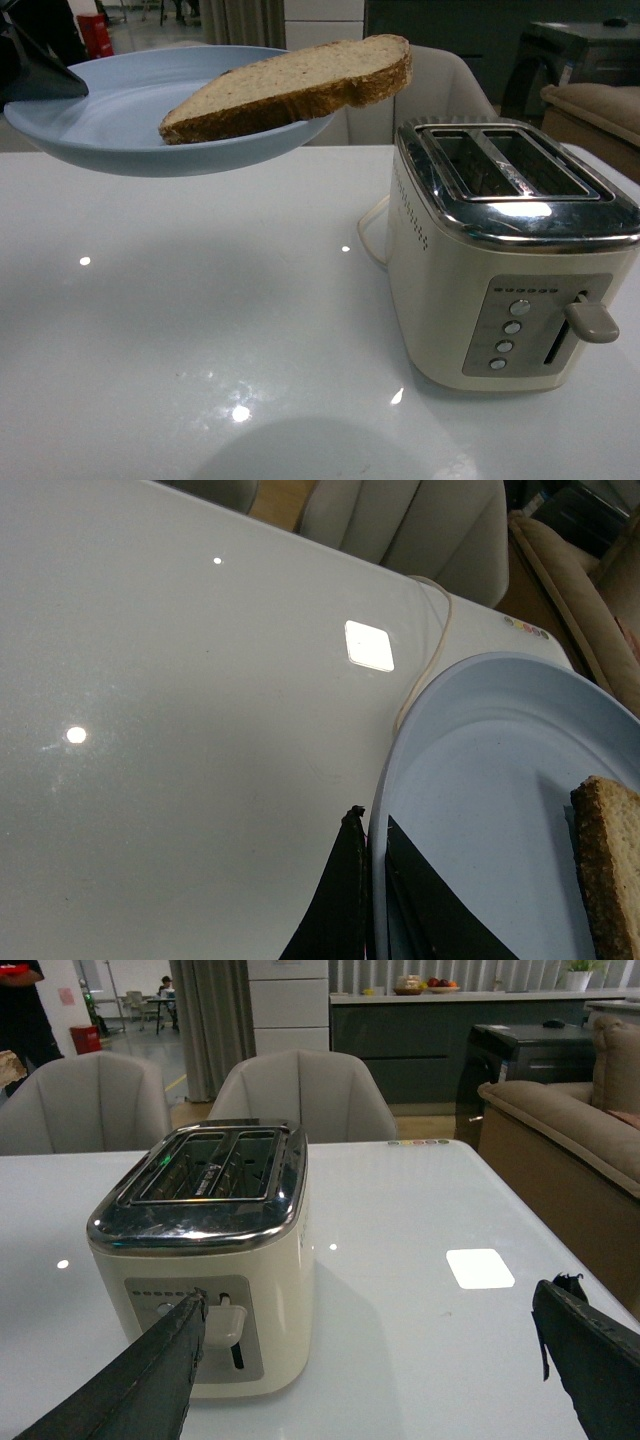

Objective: Left arm holds plate, right arm toasts bread

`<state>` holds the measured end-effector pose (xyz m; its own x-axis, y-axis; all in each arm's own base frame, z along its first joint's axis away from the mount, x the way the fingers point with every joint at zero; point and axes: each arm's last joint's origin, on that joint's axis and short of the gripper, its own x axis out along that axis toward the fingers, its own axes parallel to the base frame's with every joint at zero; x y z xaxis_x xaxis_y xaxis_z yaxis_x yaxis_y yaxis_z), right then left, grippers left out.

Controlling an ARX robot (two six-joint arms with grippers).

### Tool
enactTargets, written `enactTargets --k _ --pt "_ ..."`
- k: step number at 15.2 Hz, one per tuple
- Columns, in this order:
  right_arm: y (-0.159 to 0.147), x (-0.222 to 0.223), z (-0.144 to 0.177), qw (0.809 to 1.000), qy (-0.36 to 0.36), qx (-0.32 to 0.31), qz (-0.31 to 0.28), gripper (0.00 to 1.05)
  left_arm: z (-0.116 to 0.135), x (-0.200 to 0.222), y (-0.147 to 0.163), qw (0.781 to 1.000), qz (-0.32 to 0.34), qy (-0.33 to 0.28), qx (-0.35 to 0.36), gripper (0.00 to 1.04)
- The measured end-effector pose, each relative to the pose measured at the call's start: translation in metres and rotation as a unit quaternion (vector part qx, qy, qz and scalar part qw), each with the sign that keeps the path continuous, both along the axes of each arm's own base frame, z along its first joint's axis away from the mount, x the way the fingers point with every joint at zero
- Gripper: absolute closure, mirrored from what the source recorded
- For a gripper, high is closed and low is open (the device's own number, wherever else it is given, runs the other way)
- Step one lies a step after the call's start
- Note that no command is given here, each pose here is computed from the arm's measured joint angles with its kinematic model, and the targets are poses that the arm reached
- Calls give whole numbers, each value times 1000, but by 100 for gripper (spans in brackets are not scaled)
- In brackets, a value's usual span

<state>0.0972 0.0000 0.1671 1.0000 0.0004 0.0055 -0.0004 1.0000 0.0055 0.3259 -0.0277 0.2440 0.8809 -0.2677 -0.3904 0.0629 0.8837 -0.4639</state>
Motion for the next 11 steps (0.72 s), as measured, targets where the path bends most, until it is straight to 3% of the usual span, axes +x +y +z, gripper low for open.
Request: enactTargets --k 11 --pt "0 0 0 1000 0 0 0 6 0 0 0 1000 0 0 0 102"
